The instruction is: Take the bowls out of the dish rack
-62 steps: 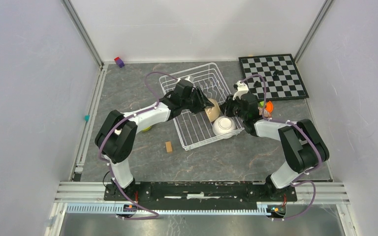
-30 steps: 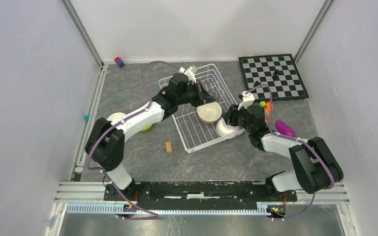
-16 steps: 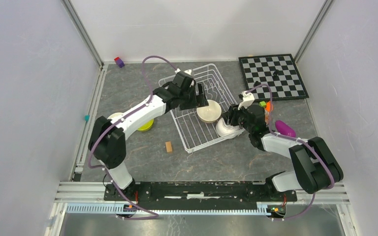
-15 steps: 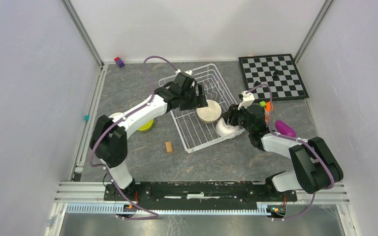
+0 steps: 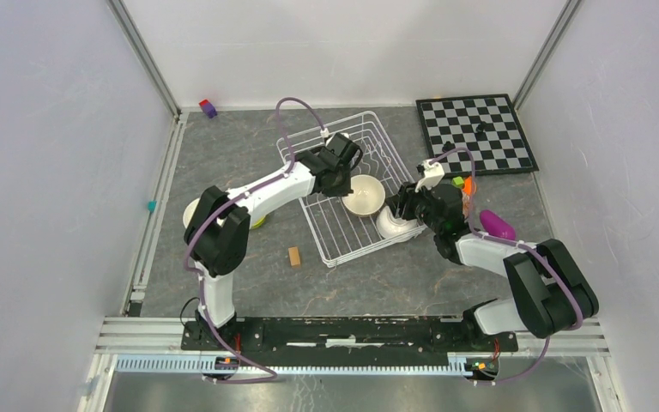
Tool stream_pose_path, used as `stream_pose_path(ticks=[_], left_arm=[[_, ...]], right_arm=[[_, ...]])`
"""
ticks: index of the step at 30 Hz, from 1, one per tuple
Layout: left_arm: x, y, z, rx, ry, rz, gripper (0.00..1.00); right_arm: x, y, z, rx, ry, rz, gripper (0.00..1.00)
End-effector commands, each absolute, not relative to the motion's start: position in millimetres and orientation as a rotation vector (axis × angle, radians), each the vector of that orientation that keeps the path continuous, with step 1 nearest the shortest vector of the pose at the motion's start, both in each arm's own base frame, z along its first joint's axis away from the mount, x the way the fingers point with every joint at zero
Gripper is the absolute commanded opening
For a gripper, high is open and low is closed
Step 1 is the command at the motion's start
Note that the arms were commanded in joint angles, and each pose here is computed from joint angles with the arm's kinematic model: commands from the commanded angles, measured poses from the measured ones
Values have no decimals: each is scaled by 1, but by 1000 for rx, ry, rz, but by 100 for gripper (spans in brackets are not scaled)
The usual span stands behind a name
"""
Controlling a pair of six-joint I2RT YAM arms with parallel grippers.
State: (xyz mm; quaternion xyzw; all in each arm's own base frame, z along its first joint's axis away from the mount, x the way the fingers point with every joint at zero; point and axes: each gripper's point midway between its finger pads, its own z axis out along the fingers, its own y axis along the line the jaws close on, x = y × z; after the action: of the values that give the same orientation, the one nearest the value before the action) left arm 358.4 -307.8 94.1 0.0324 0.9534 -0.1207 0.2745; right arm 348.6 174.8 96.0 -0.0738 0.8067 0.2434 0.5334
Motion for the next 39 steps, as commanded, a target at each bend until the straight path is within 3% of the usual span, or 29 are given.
stream_pose_path(ticks=[1, 9, 19, 29, 39], left_arm=[[368, -312, 125, 150, 2458, -294, 3], [357, -295, 210, 205, 2292, -359, 2], [358, -185, 285, -97, 2037, -51, 2], [385, -73, 285, -610, 1925, -223, 2], [403, -1, 256, -908, 1922, -97, 2]], right_arm=[[350, 174, 110, -162, 1855, 583, 54], [349, 160, 117, -114, 1818, 523, 55], [347, 160, 118, -110, 1810, 533, 55], [346, 159, 117, -104, 1807, 532, 55], [345, 159, 122, -100, 1792, 542, 56]])
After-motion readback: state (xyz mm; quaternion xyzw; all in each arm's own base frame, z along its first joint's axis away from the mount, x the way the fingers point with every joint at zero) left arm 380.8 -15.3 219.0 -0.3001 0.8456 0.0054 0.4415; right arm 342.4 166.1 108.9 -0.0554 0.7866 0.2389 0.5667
